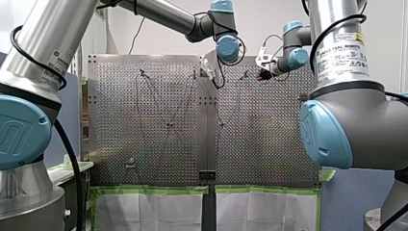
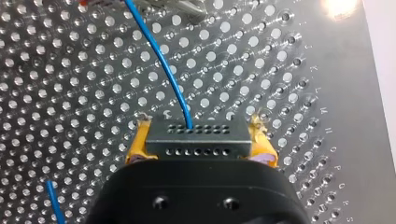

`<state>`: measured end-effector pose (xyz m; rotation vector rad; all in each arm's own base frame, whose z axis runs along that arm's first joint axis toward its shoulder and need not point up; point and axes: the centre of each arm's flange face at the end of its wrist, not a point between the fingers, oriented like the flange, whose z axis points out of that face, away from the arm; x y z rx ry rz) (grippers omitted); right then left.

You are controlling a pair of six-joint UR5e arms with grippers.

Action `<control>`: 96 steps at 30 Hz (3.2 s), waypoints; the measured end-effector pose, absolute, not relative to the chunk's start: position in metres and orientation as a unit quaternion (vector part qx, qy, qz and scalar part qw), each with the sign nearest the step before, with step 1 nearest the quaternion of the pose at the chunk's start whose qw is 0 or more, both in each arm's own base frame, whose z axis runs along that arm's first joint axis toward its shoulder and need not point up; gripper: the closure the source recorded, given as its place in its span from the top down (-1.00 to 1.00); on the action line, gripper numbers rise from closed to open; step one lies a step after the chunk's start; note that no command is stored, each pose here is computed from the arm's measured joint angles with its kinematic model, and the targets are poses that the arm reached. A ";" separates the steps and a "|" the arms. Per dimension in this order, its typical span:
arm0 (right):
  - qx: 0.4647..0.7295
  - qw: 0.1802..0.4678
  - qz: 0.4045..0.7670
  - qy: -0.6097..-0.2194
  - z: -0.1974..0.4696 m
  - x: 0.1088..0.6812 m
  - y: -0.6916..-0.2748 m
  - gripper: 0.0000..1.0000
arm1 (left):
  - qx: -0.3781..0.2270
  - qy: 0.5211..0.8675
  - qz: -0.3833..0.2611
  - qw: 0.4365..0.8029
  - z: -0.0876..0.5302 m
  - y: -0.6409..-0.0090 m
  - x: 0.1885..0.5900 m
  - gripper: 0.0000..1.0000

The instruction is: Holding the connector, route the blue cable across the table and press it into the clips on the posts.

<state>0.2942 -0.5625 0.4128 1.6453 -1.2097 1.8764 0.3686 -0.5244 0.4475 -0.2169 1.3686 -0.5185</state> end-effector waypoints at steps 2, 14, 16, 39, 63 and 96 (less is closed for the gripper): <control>0.584 0.183 0.665 -0.429 0.413 0.295 -0.562 -1.00 | -0.104 0.621 -0.238 0.739 0.444 -0.522 0.366 1.00; 0.585 0.182 0.665 -0.427 0.413 0.297 -0.561 -1.00 | -0.129 0.620 -0.247 0.733 0.402 -0.517 0.363 1.00; 0.585 0.182 0.665 -0.427 0.413 0.297 -0.561 -1.00 | -0.128 0.624 -0.244 0.731 0.388 -0.517 0.364 1.00; 0.587 0.183 0.664 -0.426 0.411 0.299 -0.561 -1.00 | -0.106 0.679 -0.196 0.700 0.206 -0.510 0.356 1.00; 0.593 0.177 0.664 -0.420 0.409 0.310 -0.555 -1.00 | -0.121 0.688 -0.131 0.704 0.141 -0.443 0.349 1.00; 0.593 0.178 0.662 -0.422 0.406 0.311 -0.556 -1.00 | -0.080 0.715 -0.067 0.691 0.076 -0.364 0.302 1.00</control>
